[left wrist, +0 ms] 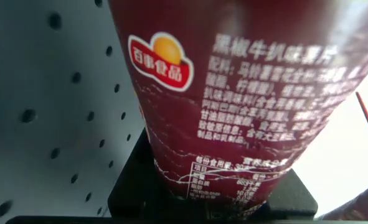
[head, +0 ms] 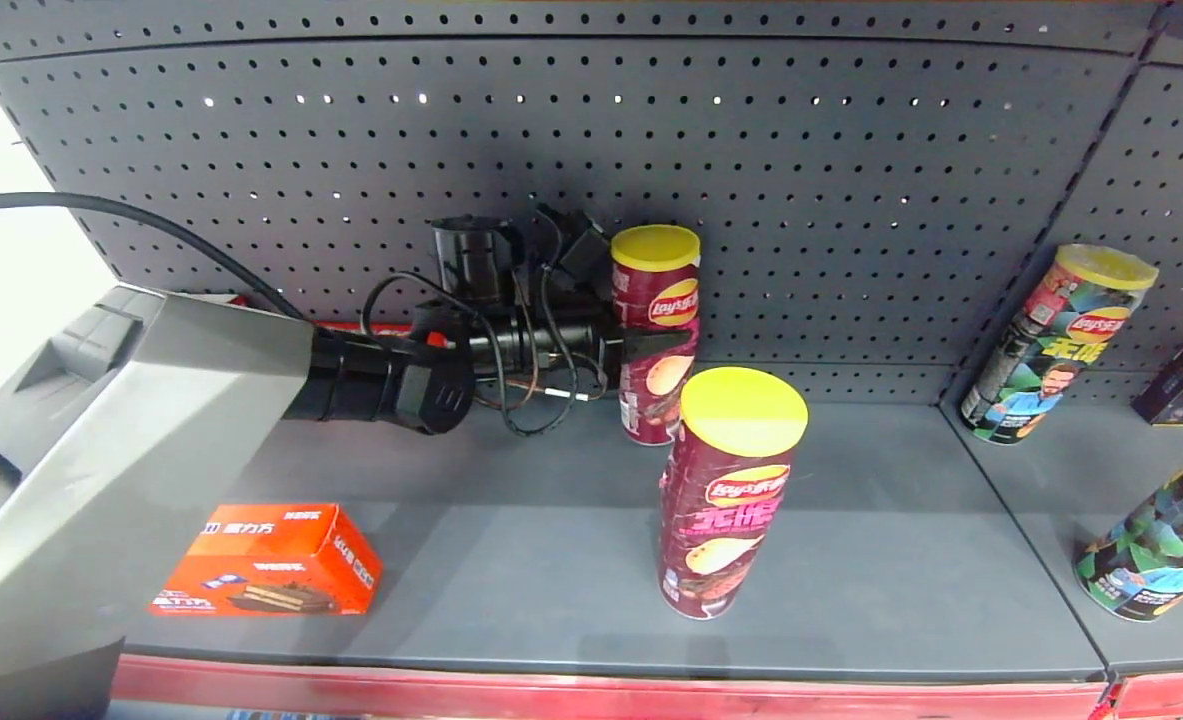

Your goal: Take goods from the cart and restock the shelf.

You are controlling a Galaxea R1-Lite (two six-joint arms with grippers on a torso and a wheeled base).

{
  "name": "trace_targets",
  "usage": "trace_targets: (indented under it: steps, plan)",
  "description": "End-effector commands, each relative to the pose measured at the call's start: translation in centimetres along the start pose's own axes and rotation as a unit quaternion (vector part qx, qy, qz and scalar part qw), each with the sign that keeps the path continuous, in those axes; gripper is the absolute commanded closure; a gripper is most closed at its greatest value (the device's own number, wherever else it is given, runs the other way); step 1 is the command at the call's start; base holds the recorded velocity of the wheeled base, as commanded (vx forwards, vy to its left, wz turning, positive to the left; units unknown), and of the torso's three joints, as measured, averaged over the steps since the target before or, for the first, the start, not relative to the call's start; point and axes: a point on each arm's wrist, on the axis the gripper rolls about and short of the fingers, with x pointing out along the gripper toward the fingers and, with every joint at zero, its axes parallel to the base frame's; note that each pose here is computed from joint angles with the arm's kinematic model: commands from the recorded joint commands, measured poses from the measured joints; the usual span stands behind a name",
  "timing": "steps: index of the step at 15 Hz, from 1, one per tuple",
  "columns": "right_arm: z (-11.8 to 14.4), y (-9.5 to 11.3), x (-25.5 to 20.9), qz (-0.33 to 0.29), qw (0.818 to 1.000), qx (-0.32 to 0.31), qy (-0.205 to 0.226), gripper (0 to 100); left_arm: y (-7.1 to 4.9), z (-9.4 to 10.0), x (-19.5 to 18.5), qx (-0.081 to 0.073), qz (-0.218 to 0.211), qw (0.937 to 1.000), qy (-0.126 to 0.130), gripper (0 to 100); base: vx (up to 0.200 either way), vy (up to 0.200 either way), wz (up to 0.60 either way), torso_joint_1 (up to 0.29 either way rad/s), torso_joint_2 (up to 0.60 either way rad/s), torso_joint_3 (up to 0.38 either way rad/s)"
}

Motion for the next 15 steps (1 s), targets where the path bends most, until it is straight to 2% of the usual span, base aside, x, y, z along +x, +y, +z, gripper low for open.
trace_targets:
  steps: [1,4,8,9,13,15]
  plan:
    - [0.0,0.0,0.0,0.001,1.0,0.0,0.001,0,0.2,-0.9,0.5,-0.005,-0.003,1.0,0.004,100,0.0,0.0,0.0,0.0,0.0,0.0]
    - [0.0,0.0,0.0,0.001,1.0,-0.001,0.001,0,0.3,-1.7,0.8,-0.009,-0.003,0.9999,0.008,100,0.0,0.0,0.0,0.0,0.0,0.0]
    - [0.0,0.0,0.0,0.001,1.0,-0.001,0.001,0,0.3,-1.9,0.8,0.005,-0.004,0.9999,0.012,100,0.0,0.0,0.0,0.0,0.0,0.0]
    - [0.0,0.0,0.0,0.001,1.0,-0.001,0.001,0,0.3,-1.9,0.8,0.005,-0.004,0.9999,0.012,0,0.0,0.0,0.0,0.0,0.0,0.0]
    - [0.0,0.0,0.0,0.001,1.0,-0.001,0.001,0,0.3,-2.1,0.0,0.006,0.01,0.9997,0.02,0,0.0,0.0,0.0,0.0,0.0,0.0]
    - [0.0,0.0,0.0,0.001,1.0,-0.001,0.001,0,-0.1,-0.9,-1.4,0.007,0.018,0.9996,0.021,0,0.0,0.0,0.0,0.0,0.0,0.0]
